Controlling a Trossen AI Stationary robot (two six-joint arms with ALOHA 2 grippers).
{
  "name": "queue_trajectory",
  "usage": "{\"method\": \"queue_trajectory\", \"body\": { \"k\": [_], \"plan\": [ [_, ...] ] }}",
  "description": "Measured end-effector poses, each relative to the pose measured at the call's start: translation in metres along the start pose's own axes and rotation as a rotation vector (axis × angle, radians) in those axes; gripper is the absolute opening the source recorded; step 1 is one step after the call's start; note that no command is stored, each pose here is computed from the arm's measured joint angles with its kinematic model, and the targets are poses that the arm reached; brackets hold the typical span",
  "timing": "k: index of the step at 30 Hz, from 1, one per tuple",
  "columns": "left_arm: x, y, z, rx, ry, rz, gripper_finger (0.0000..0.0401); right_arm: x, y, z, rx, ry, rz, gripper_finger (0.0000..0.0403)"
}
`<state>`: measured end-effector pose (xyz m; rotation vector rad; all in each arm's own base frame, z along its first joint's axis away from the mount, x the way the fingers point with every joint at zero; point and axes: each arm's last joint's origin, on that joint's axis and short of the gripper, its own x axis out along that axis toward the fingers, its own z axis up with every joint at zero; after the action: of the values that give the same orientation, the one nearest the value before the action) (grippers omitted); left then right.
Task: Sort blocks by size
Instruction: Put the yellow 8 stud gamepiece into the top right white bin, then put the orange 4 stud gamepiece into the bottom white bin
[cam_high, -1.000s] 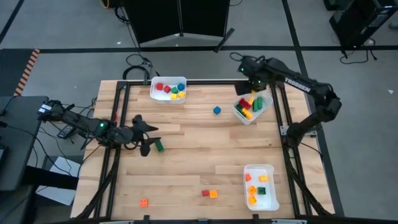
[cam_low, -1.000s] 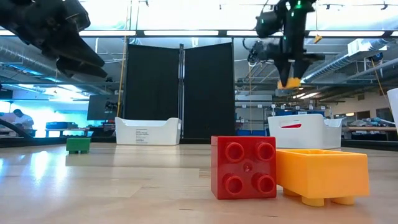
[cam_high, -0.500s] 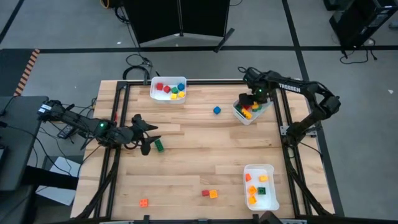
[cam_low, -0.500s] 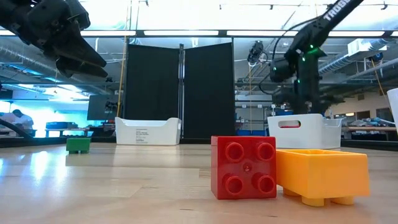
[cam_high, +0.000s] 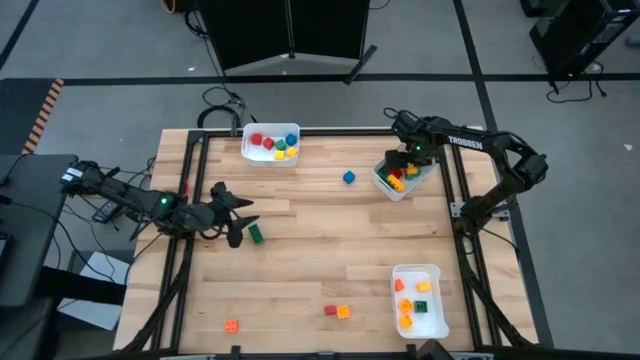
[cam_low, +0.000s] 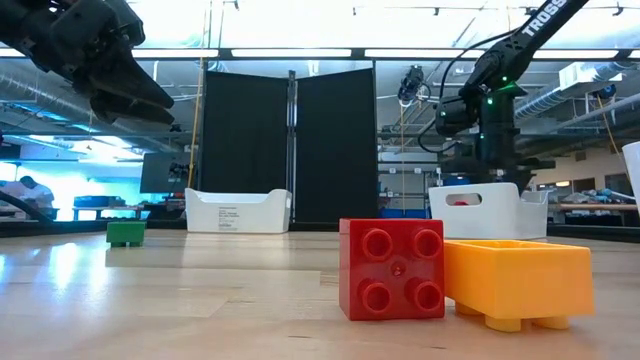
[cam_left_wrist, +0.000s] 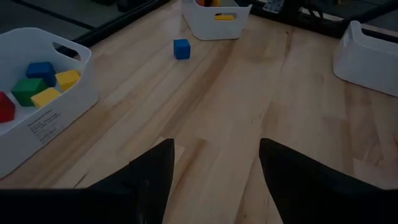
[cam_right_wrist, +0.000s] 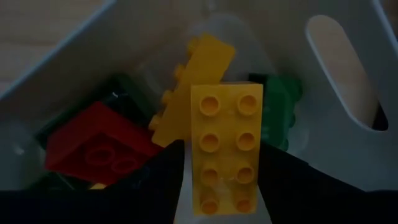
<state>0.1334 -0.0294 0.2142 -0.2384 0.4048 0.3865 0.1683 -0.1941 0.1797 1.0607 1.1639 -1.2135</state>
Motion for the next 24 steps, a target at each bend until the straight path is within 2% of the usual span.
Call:
{"method": "queue_trajectory", "body": {
  "k": [5,9,20,24],
  "plan": [
    [0.0,0.0,0.0,0.0,0.0,0.0,0.0243,0.0,0.0006,0.0008,0.001,-0.009,0.006,0.0203],
    [0.0,0.0001,-0.0002,0.001,0.001,0.0,0.0243,0.0,0.0006,0.0009,0.001,-0.009,0.006,0.0223],
    [0.0,0.0,0.0,0.0,0.0,0.0,0.0243,0.0,0.0006,0.0008,-0.003,-0.008,0.007,0.0339],
    [0.0,0.0,0.0,0.001,0.0,0.0,0.0243,-0.0003,0.0001,0.0001,0.024,-0.003,0.002,0.0364]
  ]
}}
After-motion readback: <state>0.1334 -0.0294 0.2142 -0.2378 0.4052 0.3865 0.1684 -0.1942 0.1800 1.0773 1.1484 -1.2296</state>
